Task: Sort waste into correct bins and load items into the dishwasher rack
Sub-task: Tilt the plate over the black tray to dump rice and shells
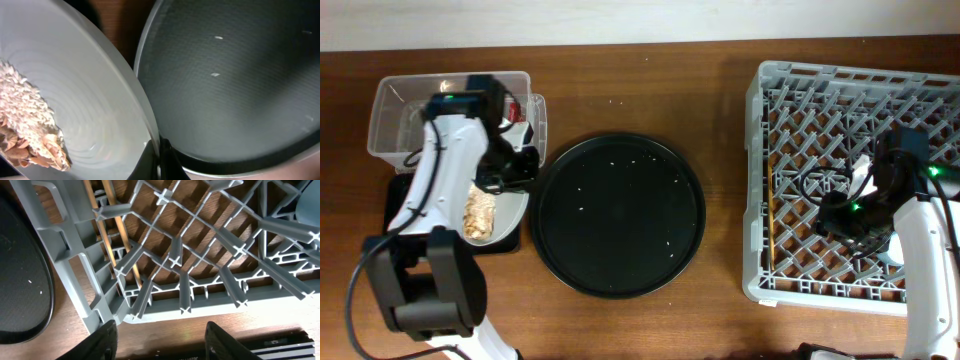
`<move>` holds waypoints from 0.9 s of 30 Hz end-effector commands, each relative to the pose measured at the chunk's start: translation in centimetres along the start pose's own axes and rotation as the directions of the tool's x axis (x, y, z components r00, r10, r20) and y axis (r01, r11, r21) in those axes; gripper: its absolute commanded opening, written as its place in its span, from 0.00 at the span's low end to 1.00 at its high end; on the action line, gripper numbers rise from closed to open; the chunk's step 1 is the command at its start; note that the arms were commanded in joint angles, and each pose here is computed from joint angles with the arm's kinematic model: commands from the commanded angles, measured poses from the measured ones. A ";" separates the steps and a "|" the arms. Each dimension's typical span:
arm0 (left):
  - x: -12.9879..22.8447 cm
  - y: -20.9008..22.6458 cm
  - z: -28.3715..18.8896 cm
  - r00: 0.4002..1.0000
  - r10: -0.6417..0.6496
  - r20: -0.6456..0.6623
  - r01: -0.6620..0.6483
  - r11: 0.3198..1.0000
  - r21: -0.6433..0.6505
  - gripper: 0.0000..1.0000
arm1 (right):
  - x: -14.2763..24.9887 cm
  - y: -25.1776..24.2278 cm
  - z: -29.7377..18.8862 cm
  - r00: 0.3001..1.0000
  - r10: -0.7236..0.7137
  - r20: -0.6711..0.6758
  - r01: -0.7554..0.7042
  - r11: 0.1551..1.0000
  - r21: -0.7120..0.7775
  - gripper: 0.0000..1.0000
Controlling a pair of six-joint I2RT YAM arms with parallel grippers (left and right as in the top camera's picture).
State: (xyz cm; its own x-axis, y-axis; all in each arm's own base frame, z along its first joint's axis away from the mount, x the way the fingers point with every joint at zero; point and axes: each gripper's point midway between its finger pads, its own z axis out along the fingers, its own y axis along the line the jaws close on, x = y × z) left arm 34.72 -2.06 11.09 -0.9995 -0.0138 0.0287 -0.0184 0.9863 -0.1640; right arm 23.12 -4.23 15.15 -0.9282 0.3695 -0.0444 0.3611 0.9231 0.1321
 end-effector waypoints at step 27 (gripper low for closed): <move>1.4 5.7 -12.0 0.896 -0.268 0.353 -0.110 0.638 0.762 0.00 | 0.0 -0.4 -0.3 1.000 -0.004 0.016 0.004 1.000 0.029 0.56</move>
State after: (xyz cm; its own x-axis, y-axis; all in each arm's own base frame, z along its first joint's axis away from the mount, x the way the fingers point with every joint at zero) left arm 32.99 5.45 20.72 -0.9227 -0.3654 -0.1225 -0.0676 0.4662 -0.8821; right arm 22.98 -4.45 15.11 -0.9283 0.3693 -0.0429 0.3624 0.9246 0.1178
